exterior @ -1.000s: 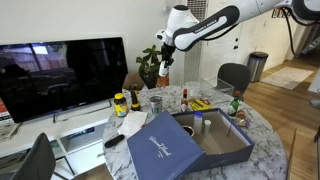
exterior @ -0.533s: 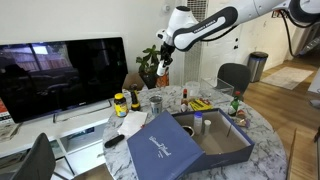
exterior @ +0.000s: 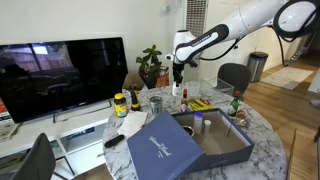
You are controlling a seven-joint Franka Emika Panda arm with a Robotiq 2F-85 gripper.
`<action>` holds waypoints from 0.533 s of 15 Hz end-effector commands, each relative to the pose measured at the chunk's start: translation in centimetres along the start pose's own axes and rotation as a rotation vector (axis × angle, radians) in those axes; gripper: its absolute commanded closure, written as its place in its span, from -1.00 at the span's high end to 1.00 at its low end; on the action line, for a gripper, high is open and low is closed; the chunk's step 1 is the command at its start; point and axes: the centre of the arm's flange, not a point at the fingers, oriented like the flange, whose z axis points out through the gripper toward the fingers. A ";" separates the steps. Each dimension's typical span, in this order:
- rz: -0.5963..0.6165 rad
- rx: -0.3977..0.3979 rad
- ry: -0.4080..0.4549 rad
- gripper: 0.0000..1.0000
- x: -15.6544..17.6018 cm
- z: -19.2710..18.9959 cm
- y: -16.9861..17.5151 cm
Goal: Remove the white medicine bottle from the box and put it on the table
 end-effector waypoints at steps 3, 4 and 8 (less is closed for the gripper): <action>0.090 0.017 0.083 -0.45 2.3 4.2 2.2; 0.092 0.008 0.051 -0.45 3.1 4.6 2.2; 0.117 -0.031 -0.024 -0.45 6.2 5.7 2.0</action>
